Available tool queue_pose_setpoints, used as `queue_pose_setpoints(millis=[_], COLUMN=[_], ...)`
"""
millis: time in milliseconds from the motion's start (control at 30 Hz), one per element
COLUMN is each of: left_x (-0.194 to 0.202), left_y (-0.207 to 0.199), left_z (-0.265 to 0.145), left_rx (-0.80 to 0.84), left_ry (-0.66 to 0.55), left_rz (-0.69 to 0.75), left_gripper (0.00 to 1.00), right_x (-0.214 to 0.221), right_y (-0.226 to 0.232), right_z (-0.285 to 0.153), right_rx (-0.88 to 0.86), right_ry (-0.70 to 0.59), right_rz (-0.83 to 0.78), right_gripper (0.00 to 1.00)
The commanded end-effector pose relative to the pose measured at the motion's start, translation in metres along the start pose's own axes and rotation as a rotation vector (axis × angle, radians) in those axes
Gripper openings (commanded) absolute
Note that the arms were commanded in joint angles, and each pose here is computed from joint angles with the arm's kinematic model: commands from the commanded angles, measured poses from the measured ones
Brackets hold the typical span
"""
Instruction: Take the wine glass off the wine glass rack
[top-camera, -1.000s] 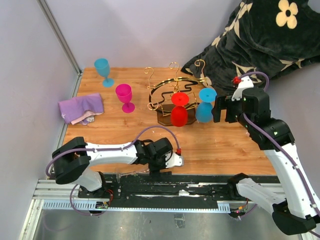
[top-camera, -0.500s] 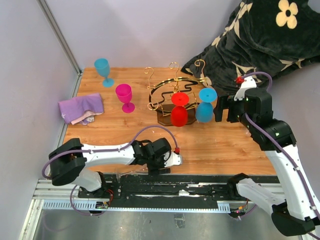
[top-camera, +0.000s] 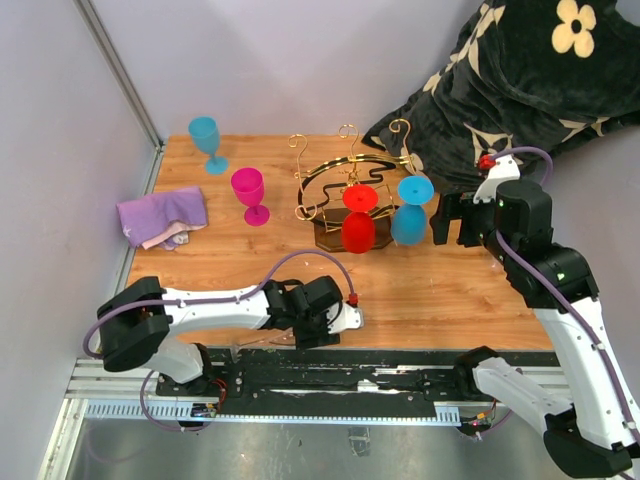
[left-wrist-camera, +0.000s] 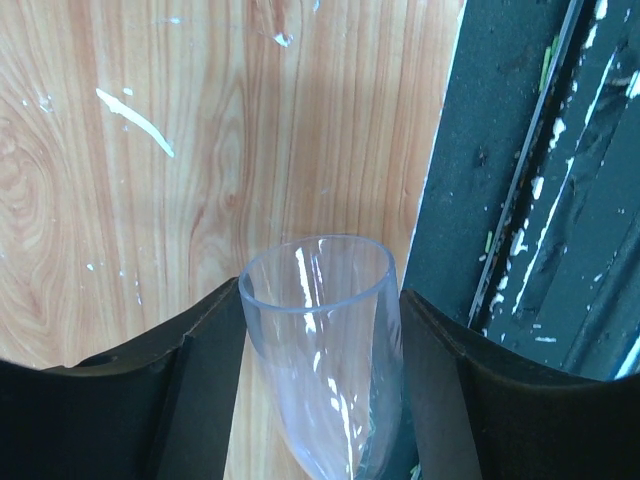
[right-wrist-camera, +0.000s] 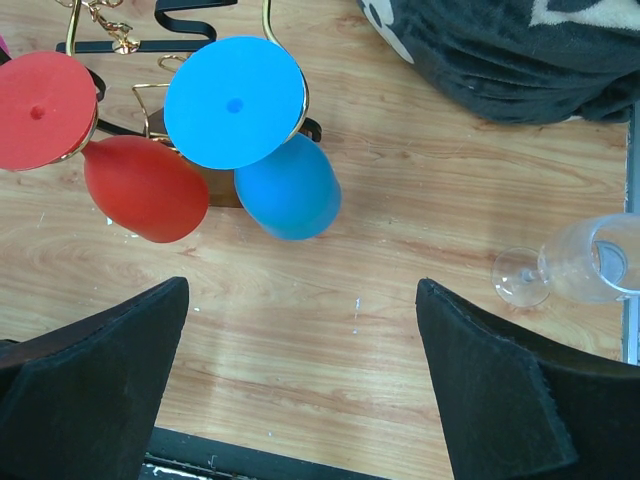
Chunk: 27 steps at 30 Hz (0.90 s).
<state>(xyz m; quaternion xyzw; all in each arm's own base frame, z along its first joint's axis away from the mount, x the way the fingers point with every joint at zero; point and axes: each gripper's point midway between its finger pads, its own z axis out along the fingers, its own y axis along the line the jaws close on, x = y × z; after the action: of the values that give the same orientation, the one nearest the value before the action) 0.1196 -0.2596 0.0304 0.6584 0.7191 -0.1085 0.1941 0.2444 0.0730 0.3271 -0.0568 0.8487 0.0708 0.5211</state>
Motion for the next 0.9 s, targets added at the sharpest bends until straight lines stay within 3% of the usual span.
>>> queue_pose_setpoints(millis=[0, 267, 400, 600, 733, 800, 867], left_x=[0.000, -0.019, -0.034, -0.045, -0.029, -0.014, -0.001], left_y=[-0.003, 0.036, 0.080, 0.142, 0.171, 0.178, 0.185], left_z=[0.006, -0.024, -0.066, -0.152, -0.207, -0.224, -0.231], left_rx=[0.017, -0.166, -0.350, -0.744, -1.033, -1.125, -1.164], left_ry=[0.025, -0.041, -0.192, -0.452, -0.620, -0.664, -0.670], left_rz=[-0.003, -0.011, -0.108, -0.194, -0.301, -0.352, -0.397], left_gripper=[0.45, 0.43, 0.43, 0.53, 0.13, 0.04, 0.03], right_x=[-0.002, -0.001, -0.001, 0.001, 0.001, 0.002, 0.002], right_y=[-0.007, -0.007, -0.005, 0.002, 0.003, 0.004, 0.006], right_z=[-0.002, -0.002, 0.000, 0.005, 0.006, 0.007, 0.008], right_rx=[0.025, 0.025, 0.014, -0.020, -0.026, -0.031, -0.042], right_ry=[-0.024, -0.029, -0.029, -0.015, -0.016, -0.016, -0.014], right_rz=[0.012, 0.010, 0.011, 0.015, 0.016, 0.016, 0.016], right_gripper=[0.96, 0.96, 0.96, 0.96, 0.96, 0.96, 0.96])
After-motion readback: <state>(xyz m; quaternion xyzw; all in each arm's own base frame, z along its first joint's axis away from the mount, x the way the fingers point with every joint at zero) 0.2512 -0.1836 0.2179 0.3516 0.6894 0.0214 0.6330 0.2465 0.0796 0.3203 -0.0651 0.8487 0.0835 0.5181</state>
